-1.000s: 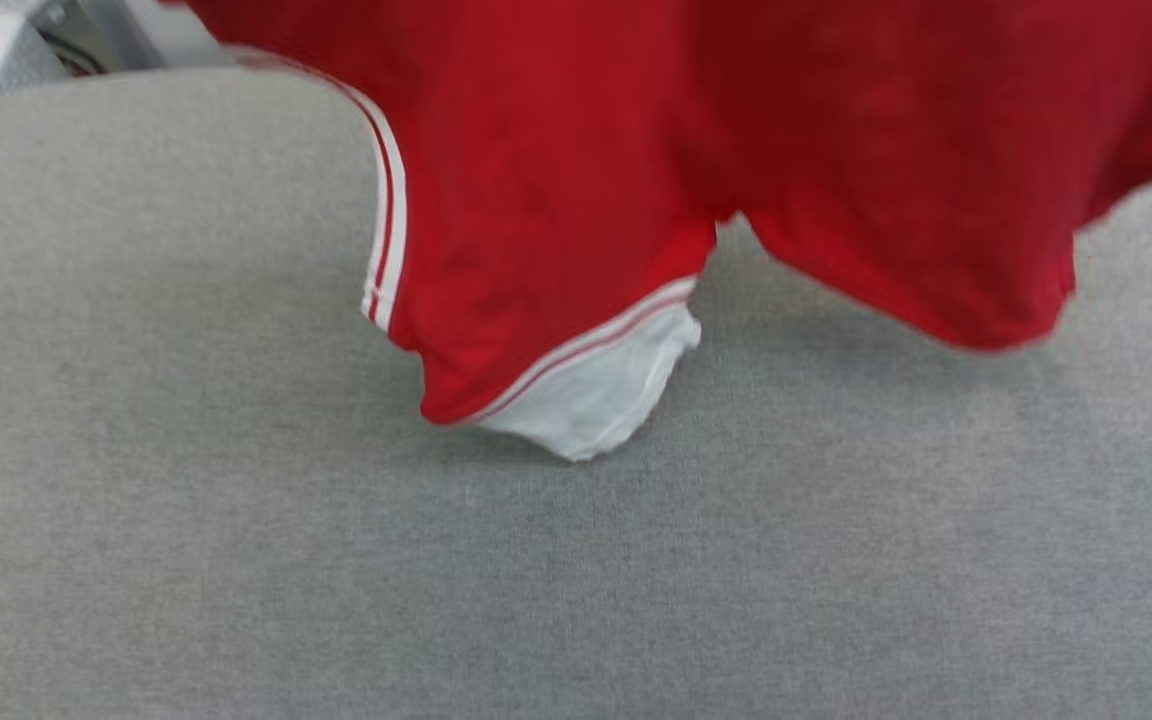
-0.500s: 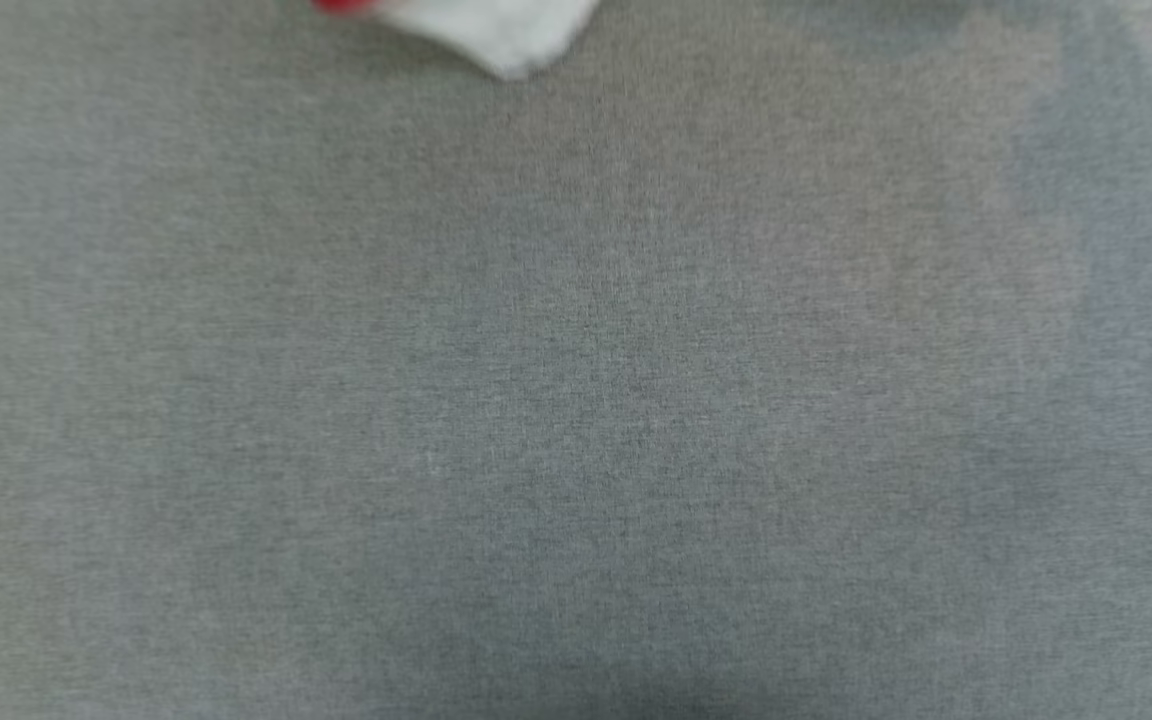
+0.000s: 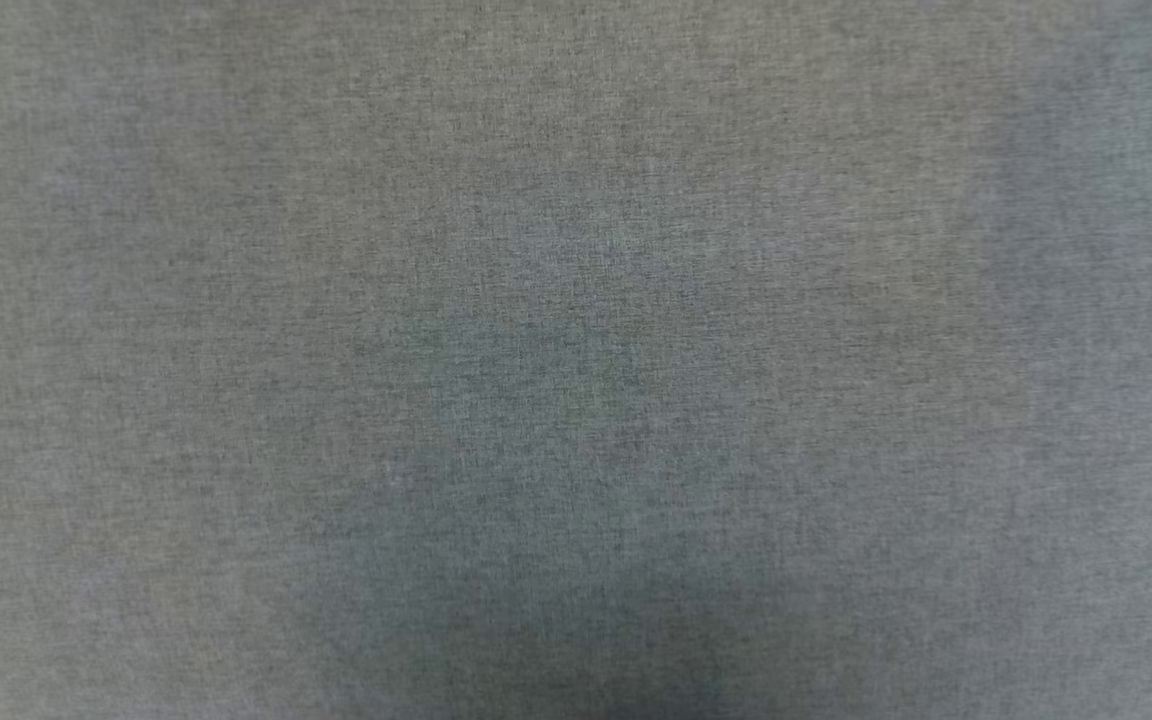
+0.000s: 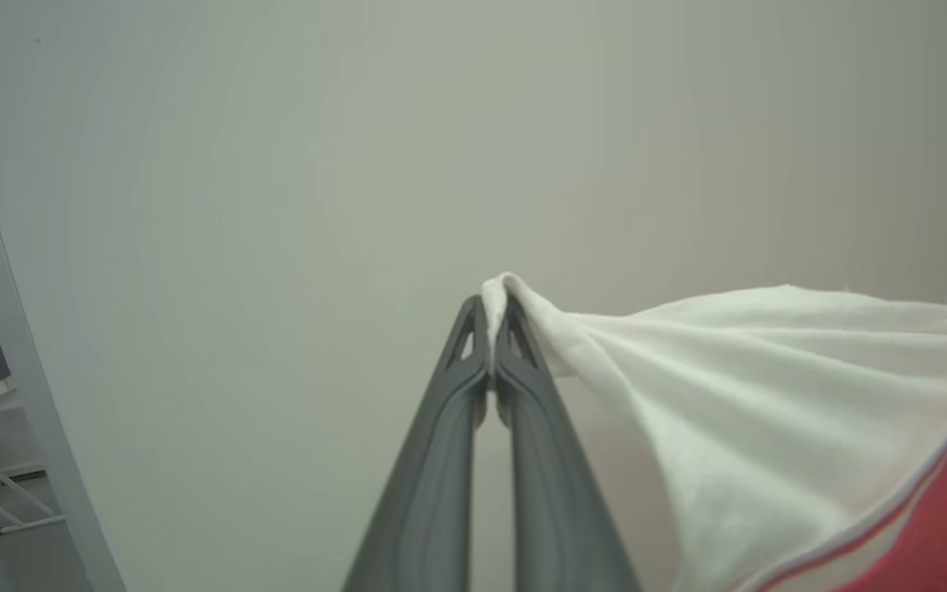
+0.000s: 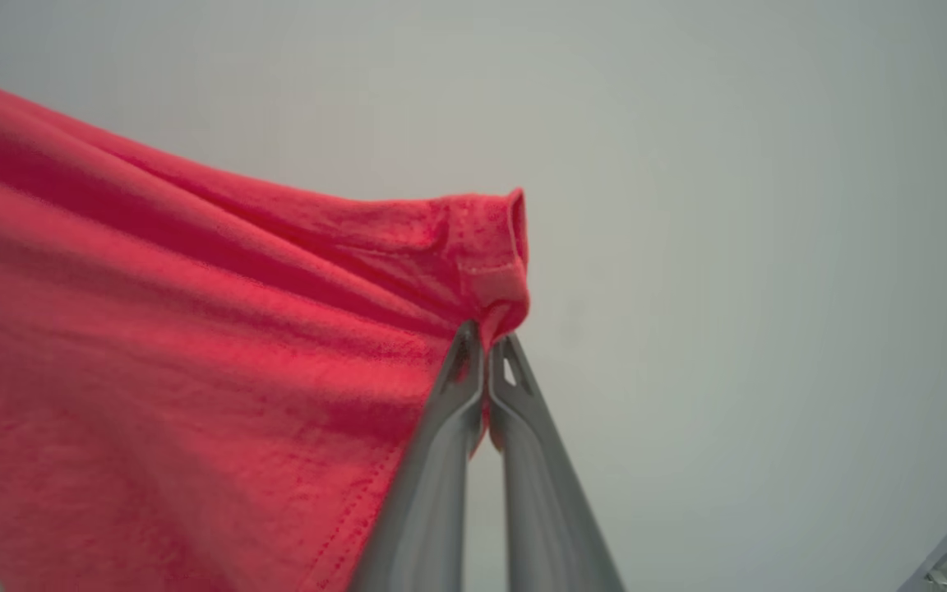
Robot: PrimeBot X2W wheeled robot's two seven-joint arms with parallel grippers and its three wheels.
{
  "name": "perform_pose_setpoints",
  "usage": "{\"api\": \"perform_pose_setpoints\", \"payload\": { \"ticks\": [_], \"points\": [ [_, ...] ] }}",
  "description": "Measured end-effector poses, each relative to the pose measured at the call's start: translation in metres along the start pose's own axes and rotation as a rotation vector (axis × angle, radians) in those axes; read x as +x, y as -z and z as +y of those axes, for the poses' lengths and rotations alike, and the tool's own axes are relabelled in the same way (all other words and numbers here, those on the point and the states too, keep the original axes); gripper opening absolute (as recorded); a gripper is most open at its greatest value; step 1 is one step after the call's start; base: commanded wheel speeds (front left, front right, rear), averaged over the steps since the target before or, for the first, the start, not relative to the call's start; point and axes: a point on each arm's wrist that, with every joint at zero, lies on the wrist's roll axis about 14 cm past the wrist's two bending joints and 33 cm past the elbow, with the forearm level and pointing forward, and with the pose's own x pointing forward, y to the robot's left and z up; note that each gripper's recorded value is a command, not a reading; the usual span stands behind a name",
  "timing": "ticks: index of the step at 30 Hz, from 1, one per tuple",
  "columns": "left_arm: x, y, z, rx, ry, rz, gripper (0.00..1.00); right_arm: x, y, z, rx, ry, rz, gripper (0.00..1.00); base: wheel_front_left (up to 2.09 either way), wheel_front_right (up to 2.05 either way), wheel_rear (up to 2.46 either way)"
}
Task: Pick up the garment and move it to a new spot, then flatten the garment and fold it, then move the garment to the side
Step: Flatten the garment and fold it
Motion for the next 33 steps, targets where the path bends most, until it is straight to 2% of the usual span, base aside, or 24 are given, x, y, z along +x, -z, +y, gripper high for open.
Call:
{"api": "perform_pose_setpoints", "payload": {
  "ticks": [6, 11, 15, 23, 24, 33],
  "points": [
    [-0.015, 0.051, -0.006, -0.037, 0.003, 0.037, 0.00, 0.001, 0.048, 0.017, 0.003, -0.022, 0.057, 0.00, 0.00, 0.00, 0.00],
    [-0.057, 0.115, -0.019, -0.096, 0.013, 0.164, 0.00, -0.015, 0.094, 0.039, 0.033, -0.058, 0.126, 0.00, 0.00, 0.00, 0.00],
    [-0.093, 0.140, -0.037, -0.162, 0.033, 0.237, 0.00, -0.035, 0.110, 0.053, 0.061, -0.086, 0.150, 0.00, 0.00, 0.00, 0.00],
    [-0.173, 0.146, -0.076, -0.269, 0.092, 0.343, 0.00, -0.093, 0.136, 0.077, 0.129, -0.153, 0.271, 0.00, 0.00, 0.00, 0.00],
    [-0.213, 0.146, -0.088, -0.293, 0.094, 0.403, 0.00, -0.118, 0.142, 0.081, 0.152, -0.168, 0.322, 0.00, 0.00, 0.00, 0.00],
    [-0.345, 0.129, -0.125, -0.371, 0.089, 0.623, 0.00, -0.211, 0.165, 0.078, 0.202, -0.185, 0.545, 0.00, 0.00, 0.00, 0.00]
  ]
}}
